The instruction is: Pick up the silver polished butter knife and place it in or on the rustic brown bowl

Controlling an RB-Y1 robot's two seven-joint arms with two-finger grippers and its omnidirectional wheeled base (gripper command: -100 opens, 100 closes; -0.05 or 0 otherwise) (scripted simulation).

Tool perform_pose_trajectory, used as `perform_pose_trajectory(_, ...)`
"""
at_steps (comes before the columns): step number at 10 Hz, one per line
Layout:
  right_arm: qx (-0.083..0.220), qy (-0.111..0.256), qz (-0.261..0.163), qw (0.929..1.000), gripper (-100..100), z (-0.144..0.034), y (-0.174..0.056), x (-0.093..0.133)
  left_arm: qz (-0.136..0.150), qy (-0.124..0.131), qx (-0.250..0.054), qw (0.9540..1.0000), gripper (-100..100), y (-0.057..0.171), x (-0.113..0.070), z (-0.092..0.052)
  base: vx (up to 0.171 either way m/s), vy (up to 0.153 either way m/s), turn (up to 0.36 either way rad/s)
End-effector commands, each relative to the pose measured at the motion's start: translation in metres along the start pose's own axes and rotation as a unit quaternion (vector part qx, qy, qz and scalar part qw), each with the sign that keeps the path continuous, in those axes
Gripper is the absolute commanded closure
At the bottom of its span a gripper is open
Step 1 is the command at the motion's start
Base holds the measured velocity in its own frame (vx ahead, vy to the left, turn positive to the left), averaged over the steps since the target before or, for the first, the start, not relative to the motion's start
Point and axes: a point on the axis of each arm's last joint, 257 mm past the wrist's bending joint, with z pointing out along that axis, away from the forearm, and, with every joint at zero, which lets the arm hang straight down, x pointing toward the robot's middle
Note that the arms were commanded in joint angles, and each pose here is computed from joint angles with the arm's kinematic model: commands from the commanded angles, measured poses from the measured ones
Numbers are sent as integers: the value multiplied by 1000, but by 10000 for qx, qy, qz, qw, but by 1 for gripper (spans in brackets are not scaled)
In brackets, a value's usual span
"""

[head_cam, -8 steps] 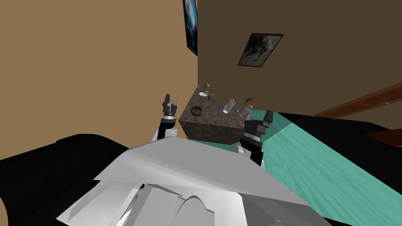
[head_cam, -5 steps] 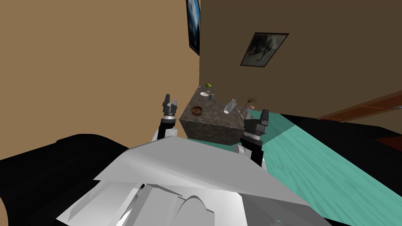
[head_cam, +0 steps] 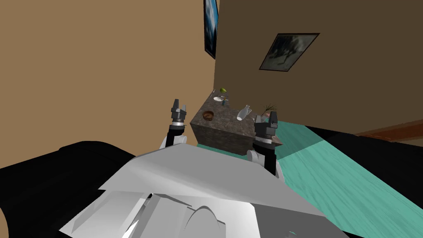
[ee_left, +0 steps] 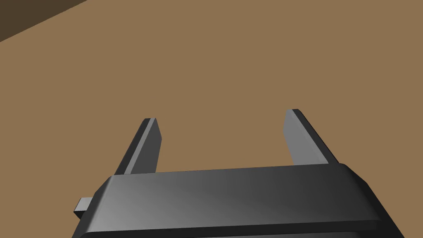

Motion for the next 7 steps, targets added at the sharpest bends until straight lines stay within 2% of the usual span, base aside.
perform_pose_trajectory(1,-73,257,-64,9996,-100,4,0,10,0,0,0,10000,0,0,0,0,-22,-77,196)
perform_pose_trajectory(4,-170,703,-173,9972,-100,12,-3,27,0,0,0,10000,0,0,0,0,-17,-97,204)
perform_pose_trajectory(7,-202,972,-256,9947,-100,15,-6,37,-1,0,0,10000,0,0,0,0,-4,-69,169)
